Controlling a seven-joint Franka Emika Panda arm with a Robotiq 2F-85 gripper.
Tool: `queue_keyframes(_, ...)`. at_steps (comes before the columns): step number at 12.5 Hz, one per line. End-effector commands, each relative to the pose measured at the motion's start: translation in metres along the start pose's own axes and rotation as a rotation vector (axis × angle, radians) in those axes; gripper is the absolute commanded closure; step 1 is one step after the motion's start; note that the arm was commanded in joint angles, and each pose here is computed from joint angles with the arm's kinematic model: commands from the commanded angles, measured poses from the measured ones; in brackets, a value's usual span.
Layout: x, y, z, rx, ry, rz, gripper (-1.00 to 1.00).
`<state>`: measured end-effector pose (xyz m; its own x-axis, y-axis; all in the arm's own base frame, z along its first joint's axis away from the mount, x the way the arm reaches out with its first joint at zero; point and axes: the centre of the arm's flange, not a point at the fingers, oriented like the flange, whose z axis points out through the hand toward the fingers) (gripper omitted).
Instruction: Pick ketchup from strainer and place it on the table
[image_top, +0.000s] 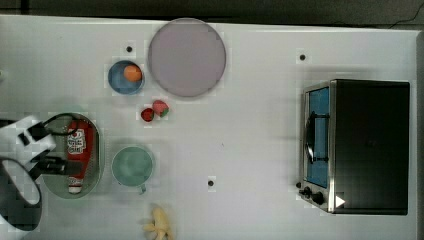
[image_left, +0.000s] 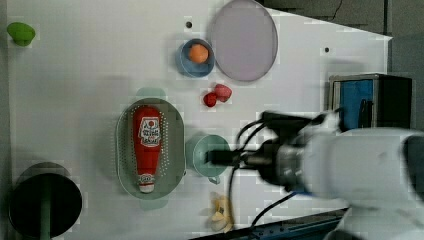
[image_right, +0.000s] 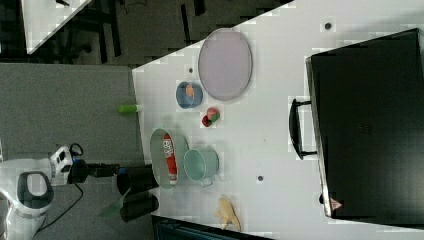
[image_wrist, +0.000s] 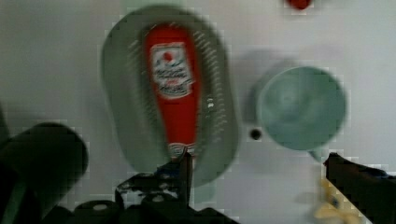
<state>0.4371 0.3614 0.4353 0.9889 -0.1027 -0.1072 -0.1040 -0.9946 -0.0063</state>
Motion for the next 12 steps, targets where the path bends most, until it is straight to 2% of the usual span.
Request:
queue_keyframes(1, -0.002, -0.01, 0.035, 0.042, 0.028, 0.014, -1.0)
queue_keyframes(3, -0.004, -0.015, 0.072, 0.073, 0.078, -0.033, -1.0)
queue_keyframes(5, -0.004, -0.014, 0.106, 0.1, 0.108, -0.076, -1.0)
queue_keyframes(8, -0.004, -0.015, 0.155, 0.139, 0.087, -0.118, -1.0)
queue_keyframes(12, 0.0, -0.024, 0.204, 0.236, 0.045, -0.108, -1.0)
